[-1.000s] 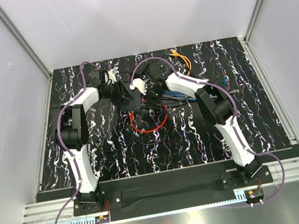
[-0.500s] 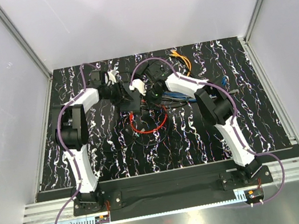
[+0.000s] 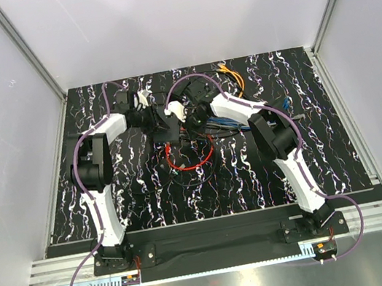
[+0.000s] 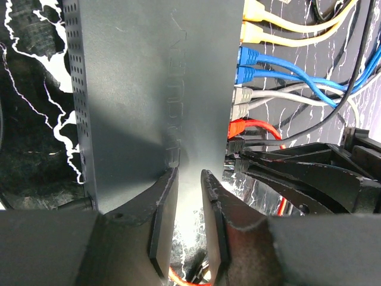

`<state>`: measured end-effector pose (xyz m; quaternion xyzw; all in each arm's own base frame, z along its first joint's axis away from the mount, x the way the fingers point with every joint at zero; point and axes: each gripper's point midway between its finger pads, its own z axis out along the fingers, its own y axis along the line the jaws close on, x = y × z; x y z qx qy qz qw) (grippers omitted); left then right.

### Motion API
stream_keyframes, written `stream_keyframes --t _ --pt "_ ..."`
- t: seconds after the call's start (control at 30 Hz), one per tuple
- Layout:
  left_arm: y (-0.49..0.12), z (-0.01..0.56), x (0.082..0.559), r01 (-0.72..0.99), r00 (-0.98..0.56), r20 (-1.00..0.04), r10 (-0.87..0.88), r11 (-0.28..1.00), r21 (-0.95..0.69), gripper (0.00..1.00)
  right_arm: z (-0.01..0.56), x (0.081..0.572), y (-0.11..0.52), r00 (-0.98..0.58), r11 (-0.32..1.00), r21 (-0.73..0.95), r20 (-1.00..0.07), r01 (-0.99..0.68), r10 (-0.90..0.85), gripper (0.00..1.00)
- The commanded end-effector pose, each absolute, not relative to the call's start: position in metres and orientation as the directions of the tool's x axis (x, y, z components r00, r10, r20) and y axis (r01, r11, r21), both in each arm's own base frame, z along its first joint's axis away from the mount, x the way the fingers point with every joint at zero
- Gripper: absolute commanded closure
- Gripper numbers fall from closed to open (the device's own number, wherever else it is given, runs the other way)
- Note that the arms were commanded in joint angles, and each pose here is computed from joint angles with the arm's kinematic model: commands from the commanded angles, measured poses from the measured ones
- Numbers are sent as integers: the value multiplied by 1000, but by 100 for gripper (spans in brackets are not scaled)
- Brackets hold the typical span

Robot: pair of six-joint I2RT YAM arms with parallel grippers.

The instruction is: Insert the plug into the switch port

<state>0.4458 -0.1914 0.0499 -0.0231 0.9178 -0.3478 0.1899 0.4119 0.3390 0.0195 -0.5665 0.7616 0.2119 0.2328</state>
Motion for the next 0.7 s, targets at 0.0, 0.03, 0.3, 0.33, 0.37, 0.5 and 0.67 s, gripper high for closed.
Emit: stream_keyframes --t 0.0,0.03,0.3,0.33,0.37,0.5,0.67 --pt "-196 43 435 93 -933 -326 -152 773 -628 72 51 408 368 -227 249 60 -651 -967 -725 100" --pt "-198 44 434 98 -933 -329 -149 771 -629 72 60 416 371 -235 273 46 -657 -961 -716 100" --pt "-201 45 432 100 -934 -327 -148 768 -633 73 65 422 372 -267 314 41 -637 -948 -723 100" --pt "-201 46 432 101 -934 -326 -147 767 -634 73 62 420 371 -269 314 44 -633 -949 -726 100" --pt "-202 45 432 99 -934 -324 -148 766 -635 73 62 420 371 -266 311 41 -634 -949 -726 100" --pt "-202 43 429 89 -937 -315 -154 764 -639 74 48 416 369 -267 313 40 -631 -949 -728 100" --pt "-195 31 420 52 -943 -288 -166 781 -622 75 40 422 369 -254 337 1 -659 -942 -708 100"
